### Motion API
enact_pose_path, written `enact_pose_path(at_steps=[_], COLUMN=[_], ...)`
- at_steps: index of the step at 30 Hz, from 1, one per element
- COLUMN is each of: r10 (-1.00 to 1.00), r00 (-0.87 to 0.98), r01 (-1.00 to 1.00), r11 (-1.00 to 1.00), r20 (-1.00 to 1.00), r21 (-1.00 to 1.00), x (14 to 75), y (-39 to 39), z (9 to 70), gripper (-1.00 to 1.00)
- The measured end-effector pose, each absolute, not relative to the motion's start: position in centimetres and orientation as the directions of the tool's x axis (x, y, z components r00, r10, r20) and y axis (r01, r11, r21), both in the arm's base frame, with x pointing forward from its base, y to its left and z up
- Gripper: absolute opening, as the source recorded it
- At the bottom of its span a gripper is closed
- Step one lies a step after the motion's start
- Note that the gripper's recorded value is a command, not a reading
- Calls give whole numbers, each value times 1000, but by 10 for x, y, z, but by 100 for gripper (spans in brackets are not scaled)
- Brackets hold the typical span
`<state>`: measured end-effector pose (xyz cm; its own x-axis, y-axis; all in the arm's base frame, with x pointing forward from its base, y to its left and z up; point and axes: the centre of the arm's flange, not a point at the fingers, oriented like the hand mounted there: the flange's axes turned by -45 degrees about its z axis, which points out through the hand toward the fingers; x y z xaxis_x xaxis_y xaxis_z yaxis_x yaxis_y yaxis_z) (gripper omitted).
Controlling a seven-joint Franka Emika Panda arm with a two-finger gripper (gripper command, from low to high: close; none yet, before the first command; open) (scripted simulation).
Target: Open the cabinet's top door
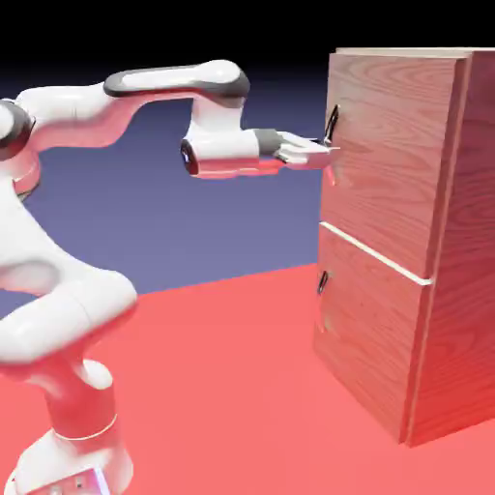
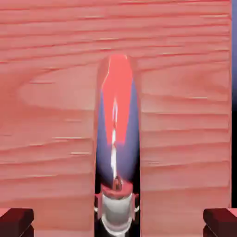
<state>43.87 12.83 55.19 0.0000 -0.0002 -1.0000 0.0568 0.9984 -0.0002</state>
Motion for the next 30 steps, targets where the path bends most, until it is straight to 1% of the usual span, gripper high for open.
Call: enact_pose_path(at_steps=[15, 30], r10=[-1, -1], r00=[0, 0], r01=[-236, -545], r11=[972, 838], r20=[-1000, -1000], r21=[-1, -1], x=[360, 292], y=[78, -5], z=[552, 552], gripper=[-100, -100])
